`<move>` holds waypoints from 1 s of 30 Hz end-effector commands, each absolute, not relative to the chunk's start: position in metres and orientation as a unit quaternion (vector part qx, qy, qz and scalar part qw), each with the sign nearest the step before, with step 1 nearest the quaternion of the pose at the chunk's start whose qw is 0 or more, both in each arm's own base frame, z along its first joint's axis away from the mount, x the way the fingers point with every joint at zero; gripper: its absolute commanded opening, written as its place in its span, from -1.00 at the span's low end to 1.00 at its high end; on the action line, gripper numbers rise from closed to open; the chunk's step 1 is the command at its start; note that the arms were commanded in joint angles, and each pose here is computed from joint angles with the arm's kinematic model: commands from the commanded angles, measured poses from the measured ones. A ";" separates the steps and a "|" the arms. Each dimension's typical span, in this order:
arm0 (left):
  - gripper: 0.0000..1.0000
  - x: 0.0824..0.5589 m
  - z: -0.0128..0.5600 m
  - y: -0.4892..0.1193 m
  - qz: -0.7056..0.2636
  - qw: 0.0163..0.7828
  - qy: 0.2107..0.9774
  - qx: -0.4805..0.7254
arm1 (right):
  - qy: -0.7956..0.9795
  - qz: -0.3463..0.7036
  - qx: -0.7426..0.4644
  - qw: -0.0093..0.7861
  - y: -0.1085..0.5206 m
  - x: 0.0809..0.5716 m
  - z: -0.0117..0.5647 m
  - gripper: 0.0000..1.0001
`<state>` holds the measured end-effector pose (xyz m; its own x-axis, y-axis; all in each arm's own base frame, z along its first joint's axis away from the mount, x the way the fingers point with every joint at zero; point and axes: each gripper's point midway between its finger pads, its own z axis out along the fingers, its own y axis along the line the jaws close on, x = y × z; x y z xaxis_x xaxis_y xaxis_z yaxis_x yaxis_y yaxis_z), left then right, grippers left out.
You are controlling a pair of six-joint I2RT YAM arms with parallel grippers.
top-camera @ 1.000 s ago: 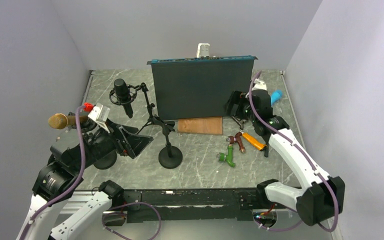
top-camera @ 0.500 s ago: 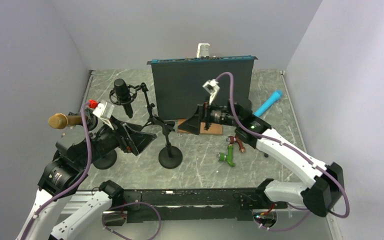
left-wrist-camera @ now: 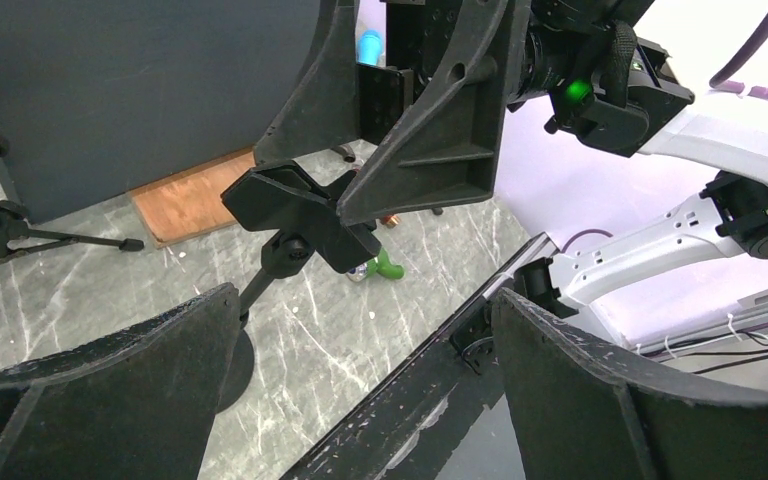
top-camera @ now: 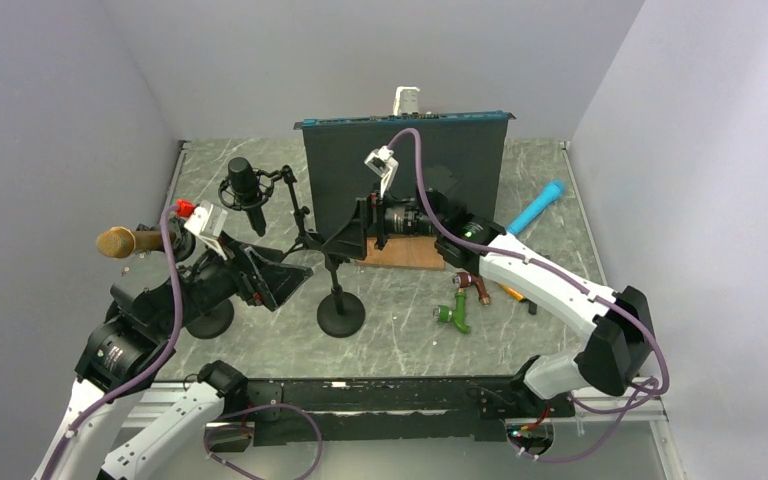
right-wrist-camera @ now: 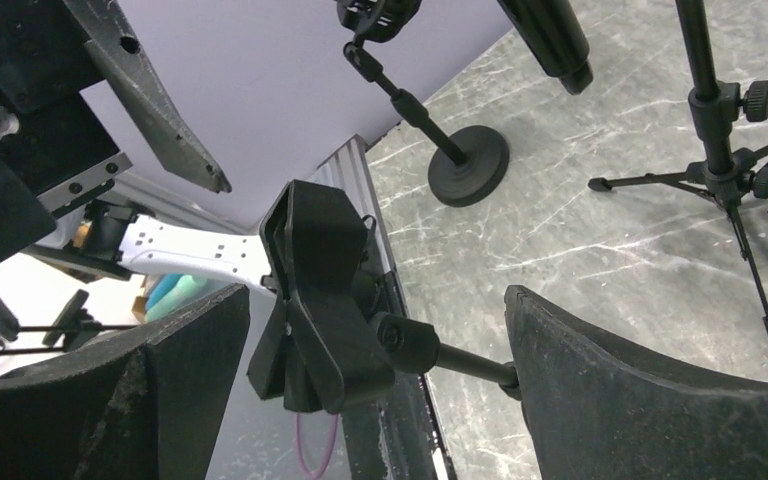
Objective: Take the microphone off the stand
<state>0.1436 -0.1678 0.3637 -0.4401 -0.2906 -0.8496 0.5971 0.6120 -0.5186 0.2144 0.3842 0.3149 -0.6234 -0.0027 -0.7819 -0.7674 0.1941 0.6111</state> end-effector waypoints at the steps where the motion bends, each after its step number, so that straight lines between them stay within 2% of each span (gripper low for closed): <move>1: 0.98 0.149 0.372 -0.166 -0.423 0.532 0.727 0.100 | 0.692 0.559 -0.274 0.366 0.390 0.222 0.335 0.99; 5: 0.98 0.151 0.371 -0.167 -0.419 0.531 0.730 0.101 | 0.693 0.563 -0.280 0.354 0.395 0.216 0.328 0.92; 8: 0.98 0.153 0.370 -0.166 -0.414 0.532 0.731 0.102 | 0.703 0.556 -0.282 0.342 0.399 0.213 0.313 0.77; 18: 0.98 0.156 0.371 -0.160 -0.393 0.540 0.738 0.101 | 0.742 0.524 -0.278 0.312 0.399 0.210 0.269 0.06; 30: 0.99 0.157 0.369 -0.155 -0.380 0.543 0.742 0.097 | 0.790 0.495 -0.257 0.254 0.387 0.194 0.196 0.01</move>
<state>0.1558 -0.1594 0.3543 -0.4331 -0.2590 -0.8633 0.5483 0.6845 -0.4805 0.1996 0.4015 0.2934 -0.6268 -0.0124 -0.7791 -0.7647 0.2018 0.6120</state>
